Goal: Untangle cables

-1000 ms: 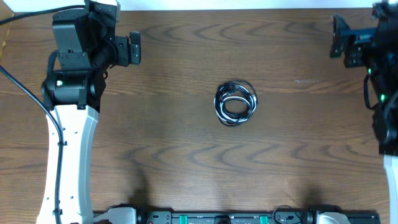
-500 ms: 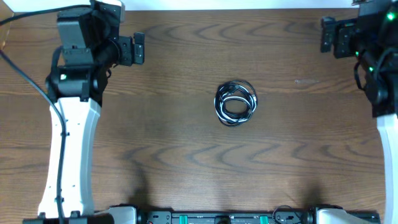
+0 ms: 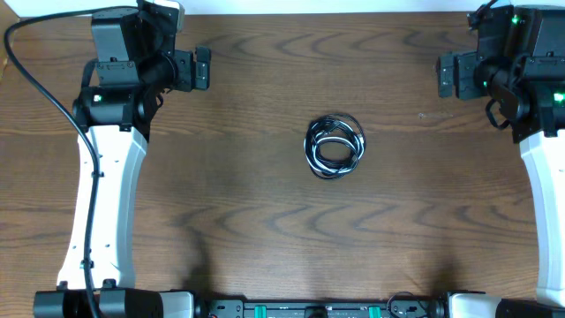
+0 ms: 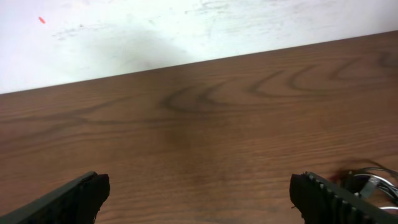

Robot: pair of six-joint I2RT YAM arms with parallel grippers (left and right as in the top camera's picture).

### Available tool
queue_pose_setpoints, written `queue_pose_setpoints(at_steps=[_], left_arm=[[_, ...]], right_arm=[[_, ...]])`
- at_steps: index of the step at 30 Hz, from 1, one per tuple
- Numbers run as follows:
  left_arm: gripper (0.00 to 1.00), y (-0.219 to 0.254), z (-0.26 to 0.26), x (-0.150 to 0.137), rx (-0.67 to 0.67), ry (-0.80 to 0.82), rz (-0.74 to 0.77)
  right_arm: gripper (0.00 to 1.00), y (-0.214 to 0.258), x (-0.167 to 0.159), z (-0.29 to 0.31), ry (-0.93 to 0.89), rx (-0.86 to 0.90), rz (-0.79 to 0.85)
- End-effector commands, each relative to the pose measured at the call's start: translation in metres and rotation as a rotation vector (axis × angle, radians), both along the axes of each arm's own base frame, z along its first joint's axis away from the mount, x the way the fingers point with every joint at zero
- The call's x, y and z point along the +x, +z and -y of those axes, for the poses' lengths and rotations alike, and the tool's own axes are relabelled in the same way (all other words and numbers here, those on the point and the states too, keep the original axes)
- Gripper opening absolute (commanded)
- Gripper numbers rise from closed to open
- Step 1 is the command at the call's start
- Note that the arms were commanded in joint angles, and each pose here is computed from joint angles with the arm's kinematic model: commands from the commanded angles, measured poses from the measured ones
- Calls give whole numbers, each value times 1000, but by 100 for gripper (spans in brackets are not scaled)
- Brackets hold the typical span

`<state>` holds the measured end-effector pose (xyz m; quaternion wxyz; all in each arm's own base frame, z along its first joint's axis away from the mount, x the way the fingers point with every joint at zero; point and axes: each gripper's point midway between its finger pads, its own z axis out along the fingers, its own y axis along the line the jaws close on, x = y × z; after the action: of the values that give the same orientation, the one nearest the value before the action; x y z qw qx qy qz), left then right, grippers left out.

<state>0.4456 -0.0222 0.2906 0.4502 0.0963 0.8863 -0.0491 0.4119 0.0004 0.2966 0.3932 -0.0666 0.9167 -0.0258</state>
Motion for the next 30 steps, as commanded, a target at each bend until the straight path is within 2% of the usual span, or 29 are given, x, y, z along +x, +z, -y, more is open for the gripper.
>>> queue_pose_setpoints(at_steps=[1, 5, 19, 26, 30], left_arm=[[98, -2, 10, -3, -43, -50, -8], [98, -2, 15, -5, -59, -69, -15], [98, -13, 33, -5, -139, -155, -56], [98, -41, 38, -3, -173, -166, -146], [98, -66, 38, -12, -184, -157, -252]], right_arm=[[99, 9, -3, 0, 8, -16, 14], [99, -3, -15, -1, 12, -13, -56], [99, -1, -14, -15, 48, 67, -46], [99, -6, -20, -15, 46, 68, -79], [99, -8, -21, -12, 38, 59, -84]])
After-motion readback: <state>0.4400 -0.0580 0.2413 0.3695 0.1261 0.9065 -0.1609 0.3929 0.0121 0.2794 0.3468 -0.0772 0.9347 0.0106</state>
